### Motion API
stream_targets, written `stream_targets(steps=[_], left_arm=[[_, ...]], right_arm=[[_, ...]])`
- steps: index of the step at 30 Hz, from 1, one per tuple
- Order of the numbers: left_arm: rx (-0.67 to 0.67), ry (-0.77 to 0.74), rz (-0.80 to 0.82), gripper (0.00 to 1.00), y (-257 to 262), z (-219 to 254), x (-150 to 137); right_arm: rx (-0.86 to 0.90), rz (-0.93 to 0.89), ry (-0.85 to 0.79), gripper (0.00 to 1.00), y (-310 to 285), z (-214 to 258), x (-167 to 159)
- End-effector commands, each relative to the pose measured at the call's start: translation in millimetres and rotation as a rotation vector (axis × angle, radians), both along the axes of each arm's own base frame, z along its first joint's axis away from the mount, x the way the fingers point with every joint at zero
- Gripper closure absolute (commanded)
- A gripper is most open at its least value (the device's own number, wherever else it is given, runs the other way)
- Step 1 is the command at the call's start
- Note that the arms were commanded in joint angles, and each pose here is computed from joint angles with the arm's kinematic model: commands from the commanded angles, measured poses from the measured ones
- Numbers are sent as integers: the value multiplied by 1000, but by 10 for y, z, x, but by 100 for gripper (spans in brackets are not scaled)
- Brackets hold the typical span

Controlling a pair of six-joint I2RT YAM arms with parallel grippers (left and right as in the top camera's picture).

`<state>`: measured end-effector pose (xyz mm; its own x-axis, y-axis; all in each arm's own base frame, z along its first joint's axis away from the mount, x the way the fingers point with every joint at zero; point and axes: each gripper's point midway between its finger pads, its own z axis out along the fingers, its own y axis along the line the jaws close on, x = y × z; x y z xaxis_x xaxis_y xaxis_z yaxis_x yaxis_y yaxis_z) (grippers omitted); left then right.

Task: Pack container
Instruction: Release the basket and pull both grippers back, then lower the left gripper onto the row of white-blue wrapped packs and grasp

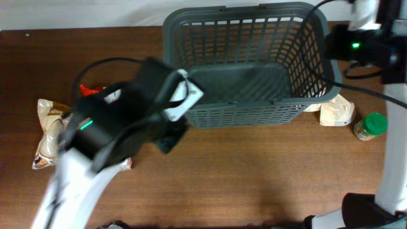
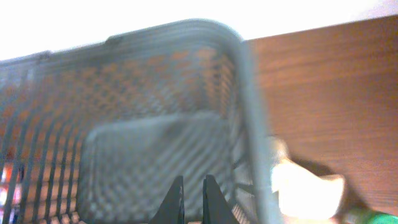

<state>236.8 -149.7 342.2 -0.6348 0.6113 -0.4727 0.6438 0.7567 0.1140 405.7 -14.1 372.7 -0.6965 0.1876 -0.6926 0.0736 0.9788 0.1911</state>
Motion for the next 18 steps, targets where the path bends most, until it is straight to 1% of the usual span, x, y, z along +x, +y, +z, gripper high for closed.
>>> stream_targets(steps=[1, 3, 5, 7, 14, 16, 18], left_arm=[[-15, -107, 99, 73, 336, 265, -48], [-21, -122, 142, 67, 478, 314, -74], [-22, -131, 186, 65, 604, 340, -80], [-19, -133, 240, 62, 738, 345, -56], [-19, -116, 382, 62, 1018, 311, 62], [-16, -103, 397, 62, 1044, 286, 78], [-15, -100, 396, 62, 1041, 278, 86]], right_arm=[[27, -174, -3, 96, -459, 38, -50], [61, -252, 32, 96, -681, -80, -40], [89, -306, 72, 96, -845, -222, -13], [113, -314, 118, 96, -916, -385, 32], [180, -289, 287, 96, -895, -1003, 240], [255, -241, 328, 96, -768, -1157, 311], [300, -212, 337, 96, -694, -1205, 353]])
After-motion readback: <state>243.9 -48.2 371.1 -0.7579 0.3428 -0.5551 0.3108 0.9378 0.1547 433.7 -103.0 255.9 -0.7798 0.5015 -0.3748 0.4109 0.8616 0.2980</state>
